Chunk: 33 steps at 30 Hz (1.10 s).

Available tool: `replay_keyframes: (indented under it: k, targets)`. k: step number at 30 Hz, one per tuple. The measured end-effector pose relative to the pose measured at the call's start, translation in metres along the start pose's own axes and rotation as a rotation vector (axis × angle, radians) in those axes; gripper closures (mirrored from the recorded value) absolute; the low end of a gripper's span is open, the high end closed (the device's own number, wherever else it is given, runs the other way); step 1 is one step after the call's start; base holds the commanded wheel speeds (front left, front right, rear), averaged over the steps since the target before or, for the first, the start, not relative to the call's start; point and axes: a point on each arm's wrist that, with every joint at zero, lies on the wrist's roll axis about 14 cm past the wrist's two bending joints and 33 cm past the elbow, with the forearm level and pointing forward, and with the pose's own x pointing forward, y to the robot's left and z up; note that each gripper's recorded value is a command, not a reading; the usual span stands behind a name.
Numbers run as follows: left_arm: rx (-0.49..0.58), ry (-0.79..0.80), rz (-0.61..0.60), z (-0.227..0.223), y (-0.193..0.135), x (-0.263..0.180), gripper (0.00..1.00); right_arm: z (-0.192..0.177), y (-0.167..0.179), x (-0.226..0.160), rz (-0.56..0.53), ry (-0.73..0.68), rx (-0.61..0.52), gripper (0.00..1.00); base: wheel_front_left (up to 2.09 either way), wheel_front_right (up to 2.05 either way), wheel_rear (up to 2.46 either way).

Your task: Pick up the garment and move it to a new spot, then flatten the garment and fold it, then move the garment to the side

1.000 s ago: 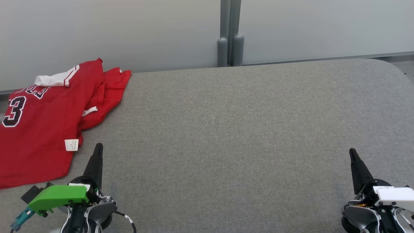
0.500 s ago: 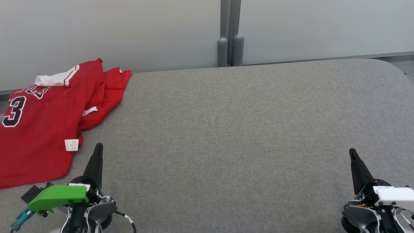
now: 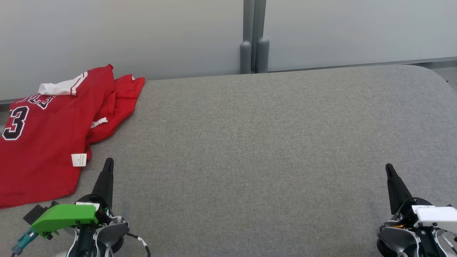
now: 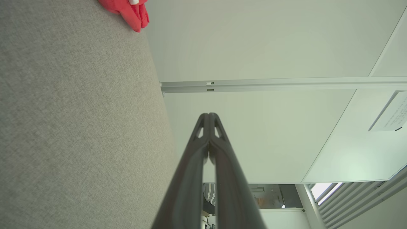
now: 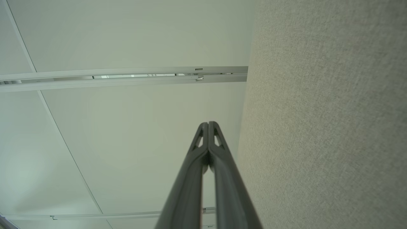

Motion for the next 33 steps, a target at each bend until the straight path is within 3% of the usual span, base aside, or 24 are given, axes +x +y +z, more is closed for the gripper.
replay_keyframes:
  k: [33]
  targets:
    - [0.0, 0.0, 0.0, 0.0, 0.0, 0.0, 1.0, 0.0, 0.0, 0.0, 0.0, 0.0, 0.0, 1.0, 0.0, 0.0, 0.0]
